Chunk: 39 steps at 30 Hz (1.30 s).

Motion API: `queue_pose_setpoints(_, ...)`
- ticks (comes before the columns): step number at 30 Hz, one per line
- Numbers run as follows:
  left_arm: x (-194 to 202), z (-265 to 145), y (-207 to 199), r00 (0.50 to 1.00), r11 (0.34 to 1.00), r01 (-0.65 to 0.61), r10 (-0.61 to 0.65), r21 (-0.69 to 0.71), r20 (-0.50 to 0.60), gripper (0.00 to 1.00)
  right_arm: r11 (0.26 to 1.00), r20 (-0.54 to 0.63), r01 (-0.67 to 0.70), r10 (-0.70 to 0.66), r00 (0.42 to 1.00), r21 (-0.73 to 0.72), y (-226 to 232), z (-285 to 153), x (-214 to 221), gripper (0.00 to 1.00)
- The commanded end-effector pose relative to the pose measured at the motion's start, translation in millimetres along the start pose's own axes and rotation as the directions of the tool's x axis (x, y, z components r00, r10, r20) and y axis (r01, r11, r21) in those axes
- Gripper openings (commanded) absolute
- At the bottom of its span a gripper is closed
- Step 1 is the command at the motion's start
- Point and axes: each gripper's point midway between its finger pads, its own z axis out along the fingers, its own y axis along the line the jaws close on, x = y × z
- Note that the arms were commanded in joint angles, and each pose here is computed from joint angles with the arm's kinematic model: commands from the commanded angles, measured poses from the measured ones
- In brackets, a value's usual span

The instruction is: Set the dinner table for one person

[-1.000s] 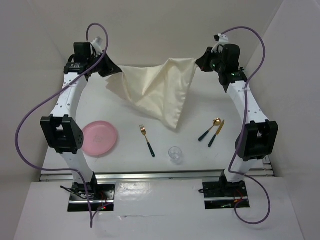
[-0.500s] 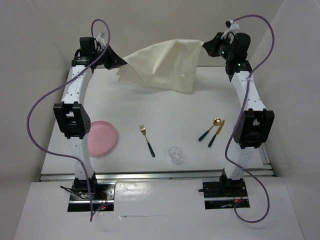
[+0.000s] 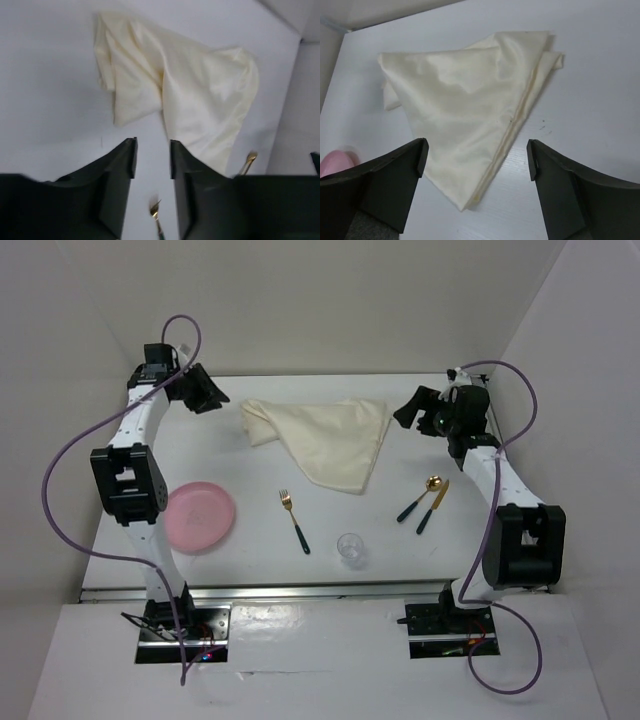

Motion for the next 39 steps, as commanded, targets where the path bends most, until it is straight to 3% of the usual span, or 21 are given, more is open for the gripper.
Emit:
queue_pose_setpoints(1,49,-18,-17,0.994,0.994,-0.091,0.088,-0.053,-0.06,0.41,0.99,0.0,-0.113,0.114,0.994,0.081,-7,-13,7,0.88)
queue_pose_setpoints(2,64,-16,-17,0.993,0.994,-0.083,0.077,-0.064,-0.087,0.31,0.988,-0.027,-0.137,0.139,0.99,0.075,-7,-11,14,0.8)
queue_pose_setpoints(4,103,0,-27,0.982,0.994,-0.101,0.094,-0.031,-0.162,0.21,0.979,-0.084,-0.178,0.187,0.979,0.099,-9,-6,31,0.76)
queue_pose_setpoints(8,146,24,-30,0.965,0.995,-0.082,0.064,-0.059,-0.254,0.21,0.988,-0.248,-0.128,0.144,0.958,0.08,13,5,67,0.73)
queue_pose_setpoints(10,158,44,-25,0.952,0.992,-0.09,0.058,-0.094,-0.302,0.3,0.996,-0.326,-0.038,0.061,0.943,0.075,31,17,87,0.73)
queue_pose_setpoints(13,153,55,-25,0.952,0.987,-0.106,0.064,-0.125,-0.301,0.37,0.986,-0.452,-0.029,0.102,0.886,0.166,33,16,126,0.82)
queue_pose_setpoints(14,156,59,-21,0.949,0.986,-0.103,0.057,-0.133,-0.31,0.48,0.98,-0.475,-0.048,0.136,0.869,0.193,29,17,136,0.88)
queue_pose_setpoints(15,154,60,-21,0.953,0.986,-0.098,0.053,-0.138,-0.298,0.53,0.973,-0.485,-0.098,0.19,0.853,0.209,36,15,145,0.88)
queue_pose_setpoints(21,152,59,-15,0.961,0.98,-0.09,0.039,-0.175,-0.275,0.53,0.91,-0.524,-0.281,0.406,0.749,0.304,34,9,197,0.88)
queue_pose_setpoints(28,151,52,-3,0.966,0.976,-0.062,0.006,-0.21,-0.257,0.53,0.887,-0.559,-0.363,0.462,0.689,0.286,44,23,227,0.83)
queue_pose_setpoints(32,152,54,-6,0.966,0.981,-0.049,-0.002,-0.19,-0.259,0.53,0.89,-0.573,-0.361,0.456,0.681,0.279,53,34,242,0.71)
queue_pose_setpoints(35,154,55,-6,0.965,0.982,-0.037,-0.012,-0.183,-0.263,0.52,0.885,-0.559,-0.366,0.466,0.686,0.289,55,45,241,0.54)
queue_pose_setpoints(36,156,57,-4,0.963,0.982,-0.035,-0.017,-0.188,-0.269,0.5,0.886,-0.546,-0.36,0.463,0.698,0.292,53,50,239,0.44)
queue_pose_setpoints(37,152,57,-7,0.965,0.983,-0.038,-0.01,-0.18,-0.26,0.49,0.891,-0.523,-0.358,0.455,0.721,0.281,55,57,228,0.16)
queue_pose_setpoints(38,154,59,-4,0.964,0.982,-0.036,-0.015,-0.185,-0.266,0.49,0.89,-0.506,-0.366,0.455,0.733,0.272,54,62,217,0.02)
queue_pose_setpoints(39,154,61,-6,0.962,0.984,-0.034,-0.015,-0.176,-0.271,0.48,0.887,-0.484,-0.367,0.462,0.744,0.281,50,65,206,0.0)
